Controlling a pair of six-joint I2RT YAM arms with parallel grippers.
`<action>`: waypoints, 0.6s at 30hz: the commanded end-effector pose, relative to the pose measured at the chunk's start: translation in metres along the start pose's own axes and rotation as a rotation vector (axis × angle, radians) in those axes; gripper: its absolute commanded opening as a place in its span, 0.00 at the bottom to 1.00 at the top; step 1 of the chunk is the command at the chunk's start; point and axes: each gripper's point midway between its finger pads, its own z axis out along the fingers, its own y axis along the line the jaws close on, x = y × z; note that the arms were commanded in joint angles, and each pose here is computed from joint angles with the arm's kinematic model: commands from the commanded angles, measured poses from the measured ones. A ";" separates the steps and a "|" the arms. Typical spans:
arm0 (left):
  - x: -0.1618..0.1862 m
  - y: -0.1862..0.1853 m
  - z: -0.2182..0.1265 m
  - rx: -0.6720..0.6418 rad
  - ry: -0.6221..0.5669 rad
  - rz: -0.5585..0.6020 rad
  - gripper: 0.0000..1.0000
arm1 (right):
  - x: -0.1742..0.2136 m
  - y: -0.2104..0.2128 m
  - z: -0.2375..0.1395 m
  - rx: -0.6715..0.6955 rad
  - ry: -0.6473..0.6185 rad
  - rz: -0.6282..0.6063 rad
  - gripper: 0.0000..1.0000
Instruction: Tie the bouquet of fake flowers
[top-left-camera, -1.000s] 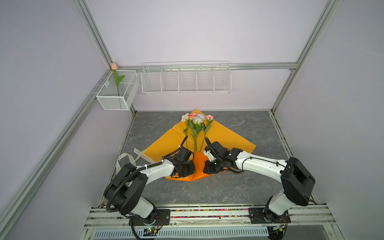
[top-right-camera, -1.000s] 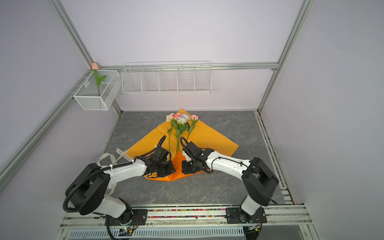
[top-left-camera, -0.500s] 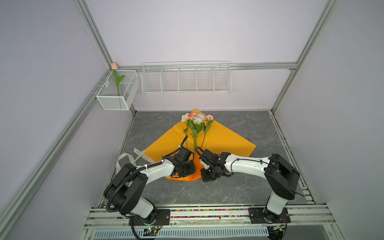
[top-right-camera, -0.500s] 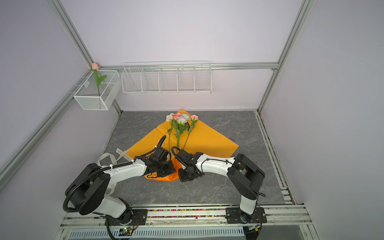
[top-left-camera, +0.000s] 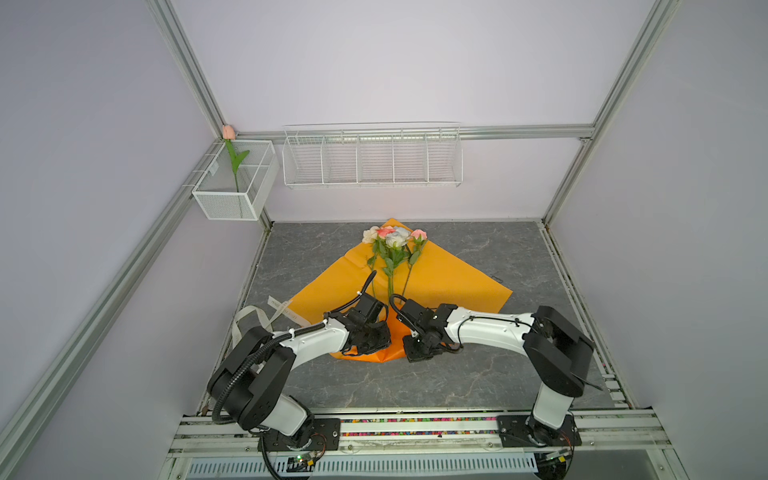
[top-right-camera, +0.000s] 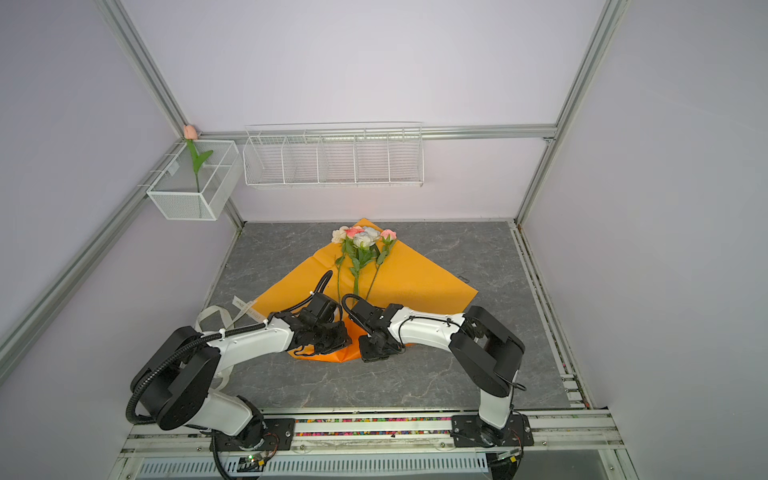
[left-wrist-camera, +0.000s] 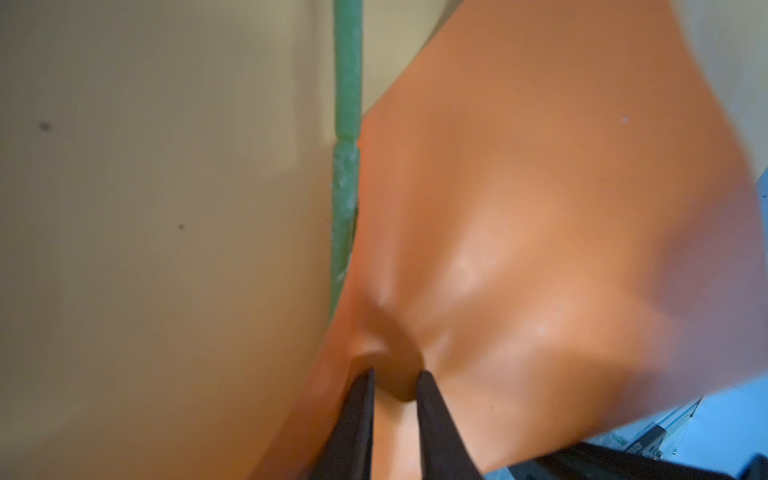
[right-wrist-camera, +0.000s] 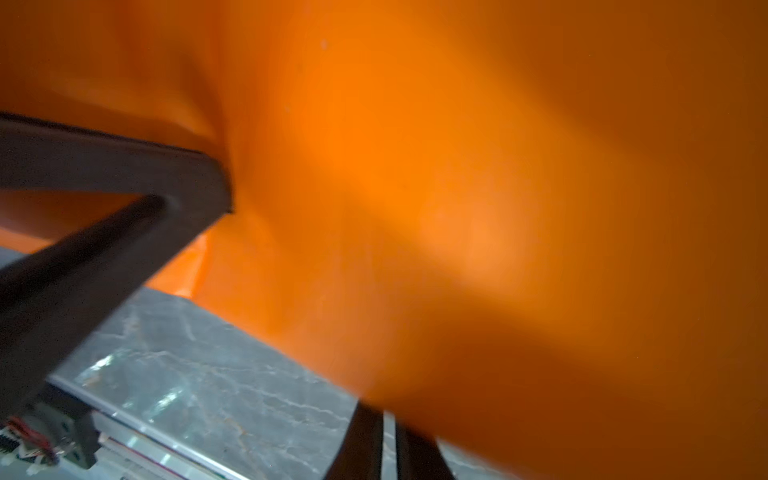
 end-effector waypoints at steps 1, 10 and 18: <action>0.009 0.020 0.007 -0.075 0.033 -0.010 0.20 | 0.010 -0.019 0.015 0.036 0.040 0.062 0.13; 0.010 0.020 0.006 -0.078 0.035 0.000 0.20 | 0.003 0.017 -0.027 -0.058 -0.036 -0.043 0.14; 0.009 0.017 0.006 -0.070 0.035 0.000 0.20 | -0.023 0.009 -0.036 -0.007 -0.094 0.027 0.13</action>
